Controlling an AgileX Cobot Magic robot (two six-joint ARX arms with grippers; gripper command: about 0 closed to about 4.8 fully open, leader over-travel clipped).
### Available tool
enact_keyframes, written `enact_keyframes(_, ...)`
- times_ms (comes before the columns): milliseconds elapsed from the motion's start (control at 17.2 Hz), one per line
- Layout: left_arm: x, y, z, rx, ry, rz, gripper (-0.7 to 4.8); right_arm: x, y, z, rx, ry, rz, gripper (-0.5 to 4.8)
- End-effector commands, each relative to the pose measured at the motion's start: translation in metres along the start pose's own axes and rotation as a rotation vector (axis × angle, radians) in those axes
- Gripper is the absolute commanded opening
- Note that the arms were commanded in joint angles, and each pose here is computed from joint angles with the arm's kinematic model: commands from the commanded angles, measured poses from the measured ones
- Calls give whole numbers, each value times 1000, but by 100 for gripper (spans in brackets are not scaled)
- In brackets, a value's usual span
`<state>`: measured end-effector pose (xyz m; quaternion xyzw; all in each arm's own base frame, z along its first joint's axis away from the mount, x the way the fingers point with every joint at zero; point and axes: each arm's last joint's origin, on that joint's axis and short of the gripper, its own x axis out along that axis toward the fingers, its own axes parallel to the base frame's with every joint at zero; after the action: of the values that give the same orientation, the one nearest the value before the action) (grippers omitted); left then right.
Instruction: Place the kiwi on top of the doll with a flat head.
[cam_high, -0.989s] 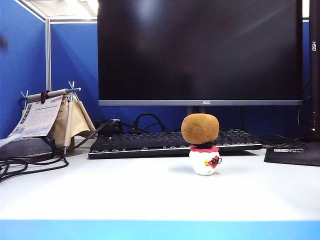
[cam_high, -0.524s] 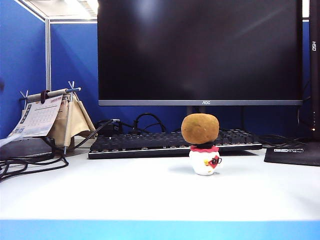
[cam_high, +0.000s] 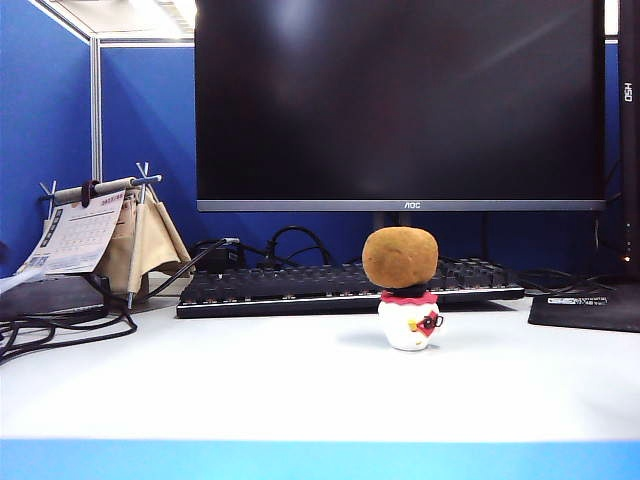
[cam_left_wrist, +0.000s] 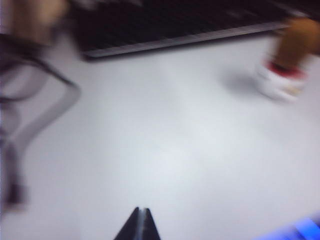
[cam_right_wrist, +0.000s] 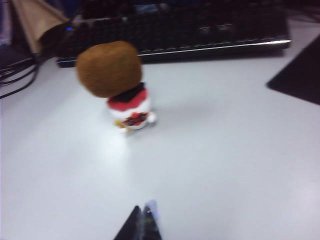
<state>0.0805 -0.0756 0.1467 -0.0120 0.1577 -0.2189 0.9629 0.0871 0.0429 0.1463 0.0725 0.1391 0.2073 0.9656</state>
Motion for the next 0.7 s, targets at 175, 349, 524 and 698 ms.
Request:
enact_keyframes(175,1,-2,-4,6,23,-77,-6,0,3,-2,0,27,94,-1)
enact_keyframes(349,1,0,-5,4,25,-30,-5,0,2,-2,1,26,90,-1)
enact_keyframes(524,1,0,-5,6,24,-28,-5,0,2,-1,0,18,85,-1)
enact_keyframes(698,1,0,-5,6,24,-27,-5,0,2,-1,0,17,82,-1)
